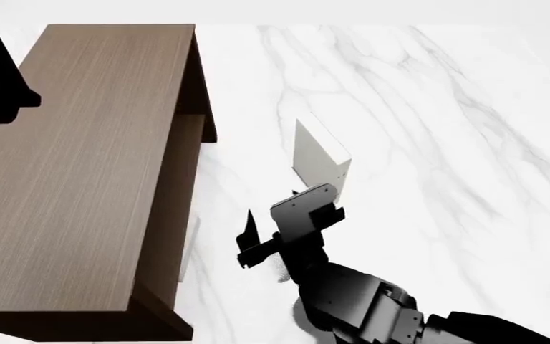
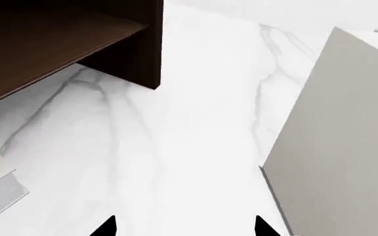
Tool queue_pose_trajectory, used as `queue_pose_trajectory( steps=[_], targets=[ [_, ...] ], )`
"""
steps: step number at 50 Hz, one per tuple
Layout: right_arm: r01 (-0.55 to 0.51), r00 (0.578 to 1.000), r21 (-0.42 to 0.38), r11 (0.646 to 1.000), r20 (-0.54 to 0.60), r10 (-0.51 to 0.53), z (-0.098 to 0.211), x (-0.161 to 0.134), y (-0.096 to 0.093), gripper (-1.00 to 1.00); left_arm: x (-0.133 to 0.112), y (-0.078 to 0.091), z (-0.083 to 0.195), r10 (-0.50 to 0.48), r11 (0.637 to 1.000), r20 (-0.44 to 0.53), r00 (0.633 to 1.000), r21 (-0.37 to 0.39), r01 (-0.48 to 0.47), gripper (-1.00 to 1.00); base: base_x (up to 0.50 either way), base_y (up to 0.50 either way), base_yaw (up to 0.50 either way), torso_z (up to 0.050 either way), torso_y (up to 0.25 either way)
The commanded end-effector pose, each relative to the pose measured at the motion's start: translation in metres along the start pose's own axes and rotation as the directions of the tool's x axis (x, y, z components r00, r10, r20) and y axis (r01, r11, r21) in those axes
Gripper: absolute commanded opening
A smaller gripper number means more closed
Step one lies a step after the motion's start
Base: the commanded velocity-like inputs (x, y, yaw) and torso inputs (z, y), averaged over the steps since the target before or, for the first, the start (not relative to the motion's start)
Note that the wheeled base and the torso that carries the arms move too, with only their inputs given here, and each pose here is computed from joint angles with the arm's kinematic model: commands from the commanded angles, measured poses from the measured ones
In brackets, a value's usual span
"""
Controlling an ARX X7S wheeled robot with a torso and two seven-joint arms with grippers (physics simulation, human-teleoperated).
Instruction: Pick up the book on the right and place it under the cabinet shelf.
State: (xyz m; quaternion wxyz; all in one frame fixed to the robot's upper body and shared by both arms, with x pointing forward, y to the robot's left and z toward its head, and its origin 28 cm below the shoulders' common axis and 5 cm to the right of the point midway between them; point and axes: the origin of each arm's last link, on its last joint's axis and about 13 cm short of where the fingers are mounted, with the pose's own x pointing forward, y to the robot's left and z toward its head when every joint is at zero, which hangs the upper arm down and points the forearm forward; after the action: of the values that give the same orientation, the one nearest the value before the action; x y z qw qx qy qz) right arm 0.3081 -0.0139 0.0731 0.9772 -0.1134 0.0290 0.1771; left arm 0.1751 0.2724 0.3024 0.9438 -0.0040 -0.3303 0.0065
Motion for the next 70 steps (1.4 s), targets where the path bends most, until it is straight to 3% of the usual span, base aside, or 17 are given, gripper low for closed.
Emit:
queue_pose_trajectory(
  steps=[1, 28, 43, 57, 70],
  targets=[
    [0.026, 0.997, 0.017, 1.0, 0.066, -0.027, 0.026, -0.023, -0.013, 1.0, 0.0, -0.002, -0.001, -0.003, 1.0, -0.01, 1.0, 0.003, 0.003, 1.0, 0.0, 0.0, 0.0, 0.0, 0.0],
    [-0.003, 0.992, 0.032, 0.999, 0.123, -0.001, 0.04, -0.043, -0.013, 1.0, 0.001, -0.003, -0.002, 0.008, 1.0, -0.034, 0.999, 0.012, -0.008, 1.0, 0.0, 0.0, 0.0, 0.0, 0.126],
    [-0.004, 0.979, 0.037, 0.999, 0.205, -0.004, 0.07, -0.058, -0.02, 1.0, 0.002, -0.005, -0.004, -0.001, 1.0, -0.044, 0.999, 0.021, 0.002, 1.0, 0.0, 0.0, 0.0, 0.0, 0.169],
    [0.031, 0.952, 0.03, 0.999, 0.302, -0.039, 0.107, -0.076, -0.033, 1.0, 0.002, -0.007, -0.015, -0.011, 1.0, -0.075, 0.997, 0.011, 0.012, 1.0, 0.0, 0.0, 0.0, 0.0, 0.169],
    [0.138, 0.908, 0.021, 0.99, 0.396, -0.135, 0.145, -0.1, -0.058, 1.0, -0.006, -0.009, -0.034, -0.021, 1.0, -0.125, 0.992, 0.007, 0.022, 1.0, 0.0, 0.0, 0.0, 0.0, 0.17]
  ],
)
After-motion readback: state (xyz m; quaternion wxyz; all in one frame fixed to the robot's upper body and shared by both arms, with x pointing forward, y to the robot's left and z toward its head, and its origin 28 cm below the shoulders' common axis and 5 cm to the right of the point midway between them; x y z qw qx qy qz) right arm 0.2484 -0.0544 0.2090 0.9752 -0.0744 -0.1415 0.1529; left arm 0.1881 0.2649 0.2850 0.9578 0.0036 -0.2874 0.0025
